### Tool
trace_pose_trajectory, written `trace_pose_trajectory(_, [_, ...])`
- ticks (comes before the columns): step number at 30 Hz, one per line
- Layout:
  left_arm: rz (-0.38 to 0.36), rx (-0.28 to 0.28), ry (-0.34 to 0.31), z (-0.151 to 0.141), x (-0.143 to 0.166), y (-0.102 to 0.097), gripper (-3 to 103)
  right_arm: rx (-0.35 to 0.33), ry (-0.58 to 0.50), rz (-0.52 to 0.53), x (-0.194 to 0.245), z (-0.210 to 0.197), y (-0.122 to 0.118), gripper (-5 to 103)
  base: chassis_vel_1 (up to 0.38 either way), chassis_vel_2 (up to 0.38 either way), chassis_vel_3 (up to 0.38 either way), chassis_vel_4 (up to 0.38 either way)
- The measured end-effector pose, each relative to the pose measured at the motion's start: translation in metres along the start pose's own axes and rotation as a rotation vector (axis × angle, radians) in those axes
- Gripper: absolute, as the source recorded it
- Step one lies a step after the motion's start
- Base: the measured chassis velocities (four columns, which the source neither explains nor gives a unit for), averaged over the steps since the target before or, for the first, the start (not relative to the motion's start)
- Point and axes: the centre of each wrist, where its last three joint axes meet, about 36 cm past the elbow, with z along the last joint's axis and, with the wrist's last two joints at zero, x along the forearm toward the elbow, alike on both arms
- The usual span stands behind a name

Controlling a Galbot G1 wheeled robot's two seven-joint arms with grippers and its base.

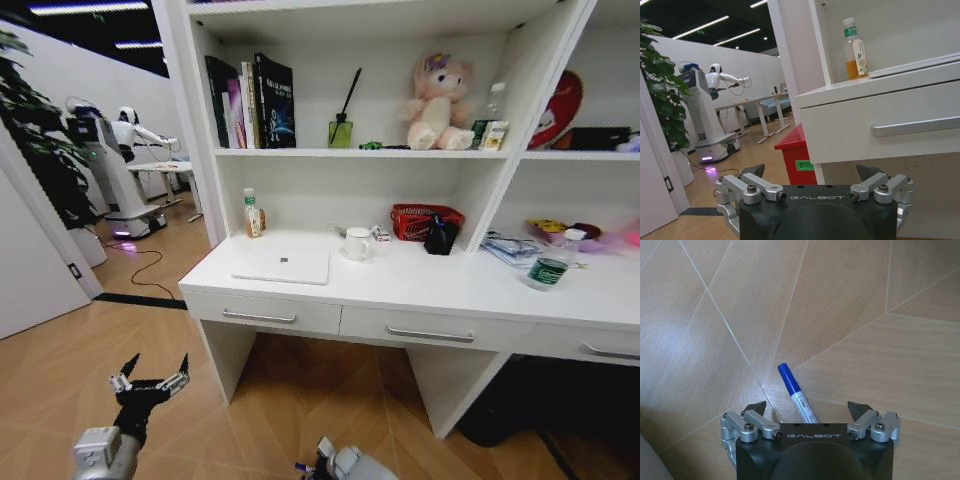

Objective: Organize the objects on the table.

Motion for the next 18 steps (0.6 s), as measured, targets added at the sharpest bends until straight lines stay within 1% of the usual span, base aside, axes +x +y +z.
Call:
trace_pose_trajectory(2, [0.0,0.0,0.0,0.0,0.0,0.0,100,0.0,0.006,0.0,0.0,0.001,0.0,93,0.0,0.0,0.0,0.0])
trace_pose_trajectory(4, [0.0,0.0,0.0,0.0,0.0,0.0,100,-0.007,0.018,0.001,0.0,0.005,0.0,89,0.0,0.0,0.0,0.0])
trace_pose_trajectory(8, [0.0,0.0,0.0,0.0,0.0,0.0,100,-0.009,0.022,0.002,0.0,0.005,0.0,89,0.0,0.0,0.0,0.0])
trace_pose_trajectory(10, [0.0,0.0,0.0,0.0,0.0,0.0,100,-0.011,0.027,0.008,0.0,0.005,-0.001,78,0.0,0.0,0.0,0.0])
trace_pose_trajectory(11, [0.0,0.0,0.0,0.0,0.0,0.0,100,-0.011,0.027,0.008,0.0,0.005,-0.001,78,0.0,0.0,0.0,0.0])
trace_pose_trajectory(12, [0.0,0.0,0.0,0.0,0.0,0.0,100,-0.012,0.031,0.015,0.001,0.003,-0.005,74,0.0,0.0,0.0,0.0])
trace_pose_trajectory(13, [0.0,0.0,0.0,0.0,0.0,0.0,100,-0.012,0.031,0.015,0.001,0.003,-0.005,74,0.0,0.0,0.0,0.0])
trace_pose_trajectory(14, [0.0,0.0,0.0,0.0,0.0,0.0,100,-0.011,0.037,0.023,0.002,0.0,-0.01,69,0.0,0.0,0.0,0.0])
trace_pose_trajectory(15, [0.0,0.0,0.0,0.0,0.0,0.0,100,-0.012,0.048,0.025,0.002,0.002,-0.01,61,0.0,0.0,0.0,0.0])
trace_pose_trajectory(17, [0.0,0.0,0.0,0.0,0.0,0.0,100,-0.016,0.052,0.026,0.002,0.003,-0.009,61,0.0,0.0,0.0,0.0])
trace_pose_trajectory(18, [0.0,0.0,0.0,0.0,0.0,0.0,100,-0.02,0.056,0.025,0.001,0.004,-0.008,56,0.0,0.0,0.0,0.0])
